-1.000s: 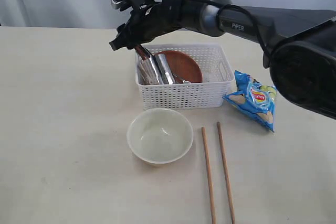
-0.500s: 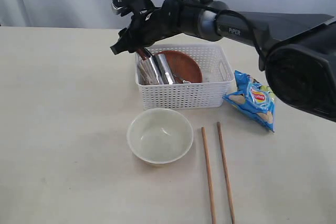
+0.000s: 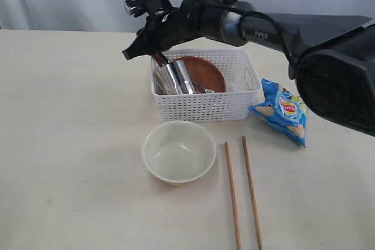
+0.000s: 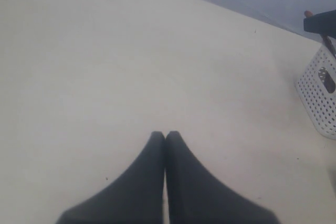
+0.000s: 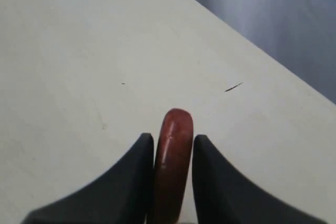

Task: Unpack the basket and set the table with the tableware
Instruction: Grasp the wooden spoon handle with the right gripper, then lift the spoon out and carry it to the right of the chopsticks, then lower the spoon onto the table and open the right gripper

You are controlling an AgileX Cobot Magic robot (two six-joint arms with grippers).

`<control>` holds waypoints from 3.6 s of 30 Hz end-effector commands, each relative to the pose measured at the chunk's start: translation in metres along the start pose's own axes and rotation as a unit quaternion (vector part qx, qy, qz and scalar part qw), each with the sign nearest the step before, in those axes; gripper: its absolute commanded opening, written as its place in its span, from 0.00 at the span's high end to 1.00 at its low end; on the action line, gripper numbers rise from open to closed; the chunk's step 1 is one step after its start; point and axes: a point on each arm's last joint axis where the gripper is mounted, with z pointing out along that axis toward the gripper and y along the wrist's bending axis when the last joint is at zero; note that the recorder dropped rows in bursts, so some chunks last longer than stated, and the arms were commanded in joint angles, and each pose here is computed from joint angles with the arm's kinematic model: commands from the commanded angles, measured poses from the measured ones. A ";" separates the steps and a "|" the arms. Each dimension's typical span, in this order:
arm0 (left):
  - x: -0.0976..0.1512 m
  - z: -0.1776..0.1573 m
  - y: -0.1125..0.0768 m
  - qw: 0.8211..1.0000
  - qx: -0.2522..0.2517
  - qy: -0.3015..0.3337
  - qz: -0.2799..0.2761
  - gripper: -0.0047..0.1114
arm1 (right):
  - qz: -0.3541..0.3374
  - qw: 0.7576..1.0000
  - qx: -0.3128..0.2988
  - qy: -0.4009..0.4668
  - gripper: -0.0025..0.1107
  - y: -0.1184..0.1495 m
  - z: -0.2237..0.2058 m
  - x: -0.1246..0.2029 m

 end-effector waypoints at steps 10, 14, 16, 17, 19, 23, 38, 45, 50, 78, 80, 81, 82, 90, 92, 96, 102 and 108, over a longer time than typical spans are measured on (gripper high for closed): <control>0.001 0.001 0.000 1.000 0.004 0.001 -0.001 0.96 | 0.008 1.000 0.005 -0.017 0.98 -0.003 -0.011 -0.013; 0.001 0.001 0.000 1.000 0.004 0.001 -0.001 0.96 | 0.013 1.000 0.005 -0.017 0.98 -0.003 -0.011 -0.013; 0.001 0.001 0.000 1.000 0.004 0.001 -0.001 0.96 | 0.013 1.000 0.005 -0.017 0.98 -0.003 -0.011 -0.013; 0.001 0.001 0.000 1.000 0.004 0.001 -0.001 0.96 | 0.012 1.000 0.005 -0.018 0.98 -0.003 -0.012 -0.014; 0.001 0.001 0.000 1.000 0.004 0.001 -0.001 0.96 | 0.012 1.000 0.007 -0.022 0.98 -0.003 -0.013 -0.016; 0.001 0.001 0.000 1.000 0.004 0.001 -0.001 0.96 | 0.009 0.999 0.009 -0.030 0.98 -0.004 -0.020 -0.023; 0.001 0.001 0.000 1.000 0.004 0.001 -0.001 0.96 | -0.001 0.996 0.014 -0.083 0.98 -0.007 -0.077 -0.073; 0.001 0.001 0.000 1.000 0.004 0.001 -0.001 0.96 | 0.004 0.996 0.005 -0.094 0.98 -0.005 -0.103 -0.090; 0.001 0.001 0.000 1.000 0.004 0.001 -0.001 0.96 | 0.013 0.995 -0.002 -0.103 0.98 -0.003 -0.122 -0.101; 0.001 0.001 0.000 1.000 0.004 0.001 -0.001 0.96 | 0.201 0.974 0.104 0.020 0.98 -0.044 -0.295 -0.078; 0.001 0.001 0.000 1.000 0.004 0.001 -0.001 0.96 | 0.227 0.968 0.105 0.018 0.98 -0.037 -0.305 -0.066; 0.001 0.001 0.000 1.000 0.004 0.001 -0.001 0.96 | 0.237 0.966 0.105 0.014 0.98 -0.034 -0.310 -0.060; 0.001 0.001 0.000 1.000 0.004 0.001 -0.001 0.96 | 0.247 0.963 0.106 0.007 0.98 -0.031 -0.317 -0.056; 0.001 0.001 0.000 1.000 0.004 0.001 -0.001 0.96 | 0.311 0.941 0.114 0.075 0.98 -0.004 -0.325 0.030; 0.001 0.001 0.000 1.000 0.004 0.001 -0.001 0.96 | 0.325 0.933 0.115 0.104 0.98 0.003 -0.322 0.055; 0.001 0.001 0.000 1.000 0.004 0.001 -0.001 0.96 | 0.337 0.920 0.117 0.164 0.98 0.015 -0.313 0.098; 0.001 0.001 0.000 1.000 0.004 0.001 -0.001 0.96 | 0.360 0.910 0.121 0.166 0.98 0.028 -0.295 0.157; 0.001 0.001 0.000 1.000 0.004 0.001 -0.001 0.96 | 0.367 0.898 0.126 0.208 0.98 0.031 -0.266 0.189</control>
